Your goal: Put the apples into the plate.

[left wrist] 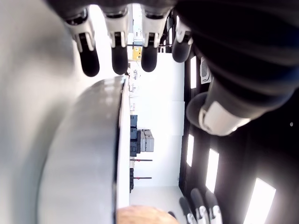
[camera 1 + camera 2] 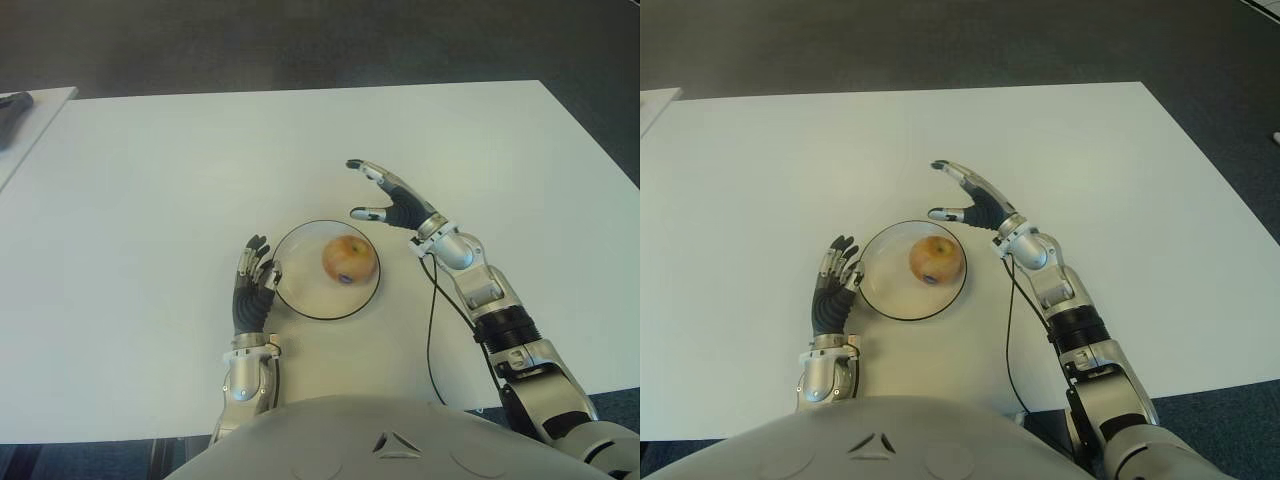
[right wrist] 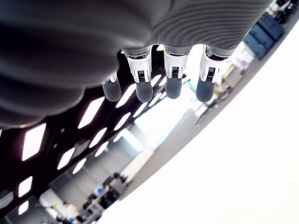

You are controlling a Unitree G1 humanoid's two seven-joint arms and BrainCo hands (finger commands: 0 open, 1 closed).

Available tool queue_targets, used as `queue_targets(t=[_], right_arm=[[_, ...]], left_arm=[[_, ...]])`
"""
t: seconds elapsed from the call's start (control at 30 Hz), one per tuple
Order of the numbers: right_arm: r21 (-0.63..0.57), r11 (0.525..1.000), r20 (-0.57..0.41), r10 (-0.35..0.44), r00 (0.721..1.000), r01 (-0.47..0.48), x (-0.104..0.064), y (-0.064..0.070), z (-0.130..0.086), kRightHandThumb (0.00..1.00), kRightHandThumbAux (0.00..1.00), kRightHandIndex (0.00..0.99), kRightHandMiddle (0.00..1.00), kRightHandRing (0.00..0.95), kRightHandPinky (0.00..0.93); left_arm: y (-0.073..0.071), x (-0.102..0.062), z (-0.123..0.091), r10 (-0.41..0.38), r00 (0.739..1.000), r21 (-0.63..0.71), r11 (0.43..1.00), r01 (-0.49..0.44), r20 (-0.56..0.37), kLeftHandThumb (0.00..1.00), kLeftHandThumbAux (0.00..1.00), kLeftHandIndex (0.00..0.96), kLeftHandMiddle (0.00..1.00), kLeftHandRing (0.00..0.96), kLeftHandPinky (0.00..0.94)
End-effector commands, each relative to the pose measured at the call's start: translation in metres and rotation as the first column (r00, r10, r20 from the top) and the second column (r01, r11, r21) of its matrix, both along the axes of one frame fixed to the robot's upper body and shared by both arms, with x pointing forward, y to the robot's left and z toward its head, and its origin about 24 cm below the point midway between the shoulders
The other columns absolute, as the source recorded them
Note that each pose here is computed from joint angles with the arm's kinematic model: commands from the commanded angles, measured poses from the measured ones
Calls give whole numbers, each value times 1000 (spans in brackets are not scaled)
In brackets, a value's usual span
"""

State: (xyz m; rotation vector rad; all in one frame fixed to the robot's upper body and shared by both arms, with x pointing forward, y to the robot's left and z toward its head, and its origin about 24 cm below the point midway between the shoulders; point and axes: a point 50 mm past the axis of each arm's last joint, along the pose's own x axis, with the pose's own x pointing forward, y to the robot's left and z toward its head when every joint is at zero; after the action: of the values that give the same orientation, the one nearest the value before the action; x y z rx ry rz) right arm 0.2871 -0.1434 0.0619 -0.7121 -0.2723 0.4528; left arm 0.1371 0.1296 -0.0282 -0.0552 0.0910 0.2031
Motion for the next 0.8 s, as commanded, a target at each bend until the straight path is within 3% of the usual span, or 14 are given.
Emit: queue_targets(t=[0.03, 0.17, 0.37, 0.53, 0.67, 0.8], right_arm=[[19, 994, -80, -105, 991, 107, -9, -23, -23, 159, 318, 0, 0, 0, 4], [50, 983, -128, -169, 977, 177, -12, -36, -32, 144, 347, 0, 0, 0, 1], [128, 954, -234, -238, 943, 272, -17, -43, -47, 153, 432, 0, 0, 0, 0], [253, 879, -366, -299, 881, 403, -22, -50, -65, 168, 545, 5, 0, 0, 0], [324, 814, -440, -322, 838, 483, -28, -46, -76, 160, 641, 18, 2, 0, 1], [381, 759, -487, -320, 812, 528, -44, -30, -89, 179, 685, 62, 33, 11, 46]], left_arm=[[-14, -28, -40, 23, 961, -69, 997, -44, -276, 281, 623, 111, 130, 146, 206], [-11, -30, -40, 32, 961, -71, 996, -53, -276, 285, 627, 115, 139, 155, 212], [-6, -33, -41, 44, 959, -73, 995, -67, -280, 292, 625, 123, 142, 153, 198], [-1, -36, -41, 58, 959, -68, 995, -80, -278, 282, 627, 129, 145, 156, 201], [3, -37, -41, 73, 959, -70, 993, -95, -274, 274, 627, 133, 145, 157, 204], [6, -38, -40, 85, 961, -73, 991, -108, -263, 273, 628, 138, 146, 160, 213]])
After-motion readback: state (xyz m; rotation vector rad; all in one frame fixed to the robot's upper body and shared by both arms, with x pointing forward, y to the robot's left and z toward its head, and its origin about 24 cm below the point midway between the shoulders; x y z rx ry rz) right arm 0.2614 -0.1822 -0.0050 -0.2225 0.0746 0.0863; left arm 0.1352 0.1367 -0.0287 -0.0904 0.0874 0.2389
